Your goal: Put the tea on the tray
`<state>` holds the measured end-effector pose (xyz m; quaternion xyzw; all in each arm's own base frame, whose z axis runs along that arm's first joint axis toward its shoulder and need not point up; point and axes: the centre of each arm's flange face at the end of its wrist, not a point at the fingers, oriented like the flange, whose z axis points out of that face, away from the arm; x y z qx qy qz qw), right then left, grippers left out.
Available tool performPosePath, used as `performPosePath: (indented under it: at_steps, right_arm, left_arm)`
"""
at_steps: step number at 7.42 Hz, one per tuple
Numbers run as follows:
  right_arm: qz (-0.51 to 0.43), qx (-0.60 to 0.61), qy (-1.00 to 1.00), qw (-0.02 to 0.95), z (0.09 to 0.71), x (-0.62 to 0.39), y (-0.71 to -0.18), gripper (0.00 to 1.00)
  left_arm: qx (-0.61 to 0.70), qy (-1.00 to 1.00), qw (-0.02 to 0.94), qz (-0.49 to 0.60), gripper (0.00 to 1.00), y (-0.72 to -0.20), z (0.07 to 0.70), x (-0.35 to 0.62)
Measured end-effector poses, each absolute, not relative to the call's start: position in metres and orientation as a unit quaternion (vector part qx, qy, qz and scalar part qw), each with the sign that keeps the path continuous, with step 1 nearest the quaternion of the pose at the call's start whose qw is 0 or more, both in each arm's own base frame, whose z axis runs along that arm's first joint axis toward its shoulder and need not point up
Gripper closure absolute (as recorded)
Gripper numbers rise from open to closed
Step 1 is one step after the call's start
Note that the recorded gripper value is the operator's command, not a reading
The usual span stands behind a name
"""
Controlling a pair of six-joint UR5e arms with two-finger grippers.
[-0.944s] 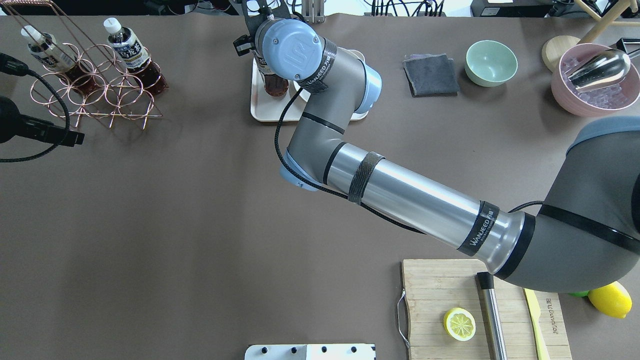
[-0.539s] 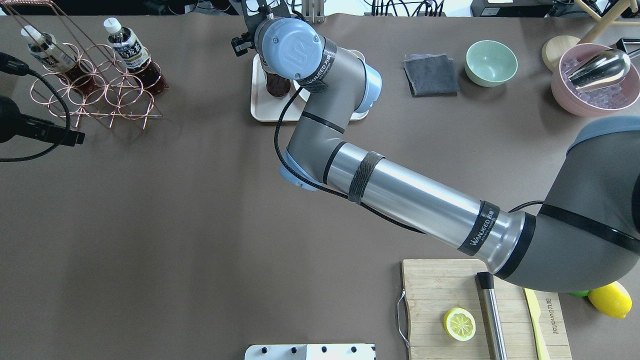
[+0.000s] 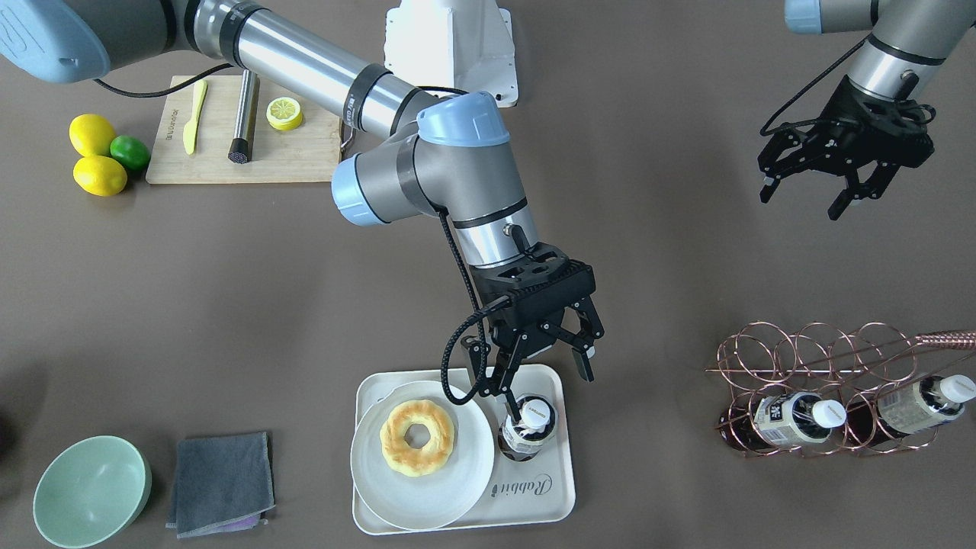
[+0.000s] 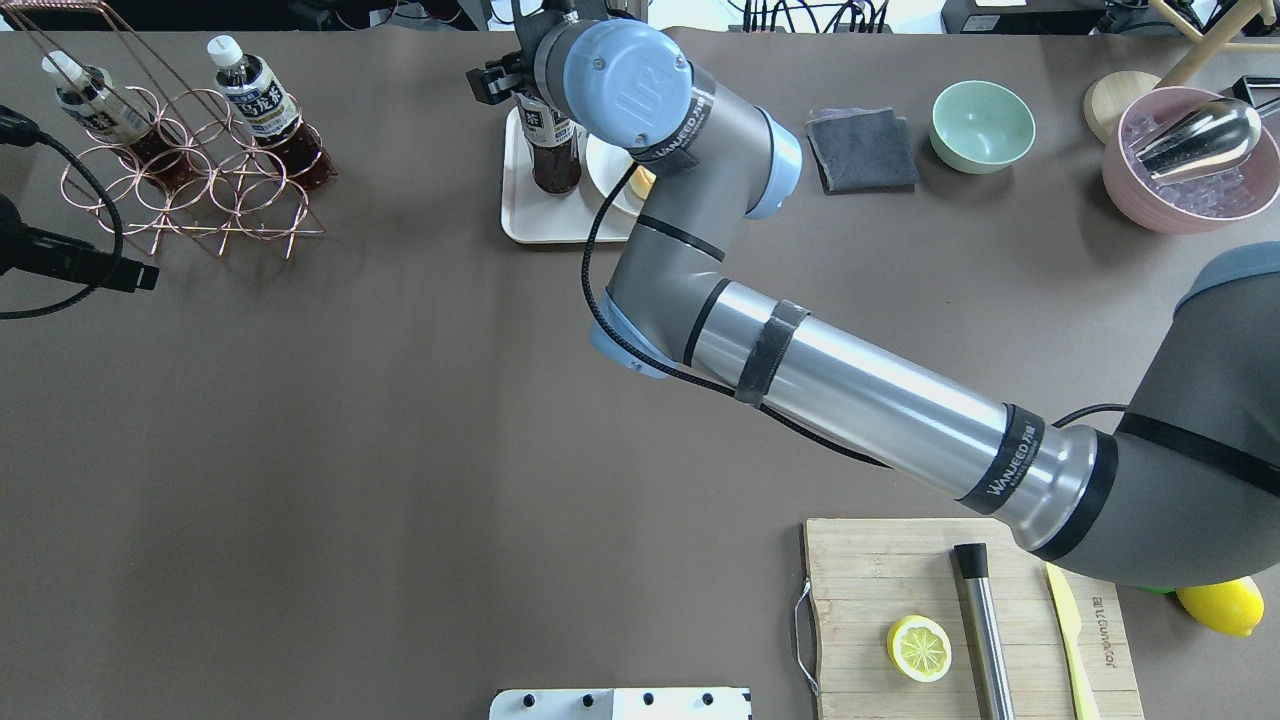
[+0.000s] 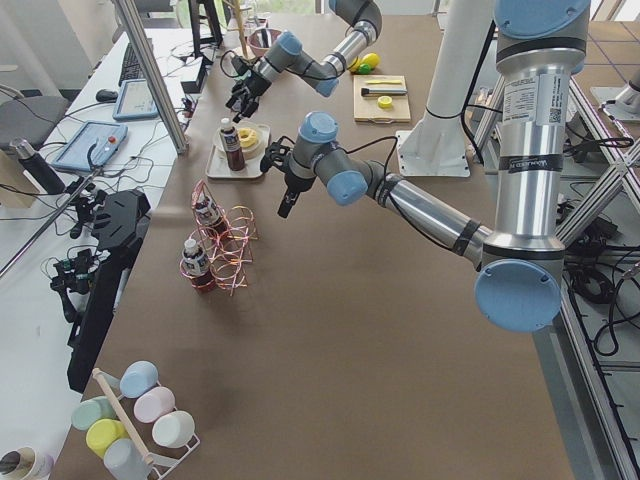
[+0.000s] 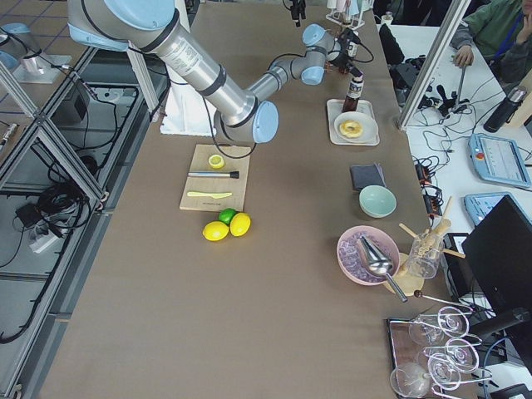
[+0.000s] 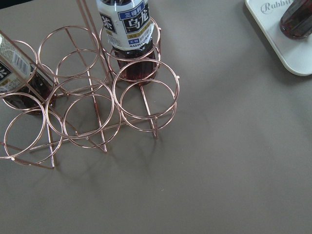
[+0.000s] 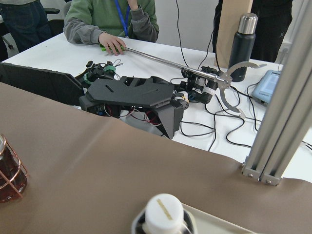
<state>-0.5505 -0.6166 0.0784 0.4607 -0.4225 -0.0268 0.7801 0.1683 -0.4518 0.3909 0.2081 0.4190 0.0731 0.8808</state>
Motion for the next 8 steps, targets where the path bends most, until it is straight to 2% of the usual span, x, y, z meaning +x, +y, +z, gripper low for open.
performPosePath:
  at_steps: [2, 5, 8]
  right_arm:
    - [-0.032, 0.418, -0.439, 0.795, 0.130, -0.495, -0.603, 0.03]
    - [-0.039, 0.300, -0.413, 0.859, 0.205, -0.384, -0.585, 0.01]
    - [-0.057, 0.214, -0.377, 0.899, 0.312, -0.246, -0.539, 0.00]
  left_arm:
    - [0.179, 0.439, 0.879, 0.060, 0.01, -0.453, 0.404, 0.128]
    - [0.148, 0.413, 0.896, 0.064, 0.01, -0.461, 0.435, 0.044]
    - [0.134, 0.372, 0.915, 0.087, 0.01, -0.471, 0.487, -0.044]
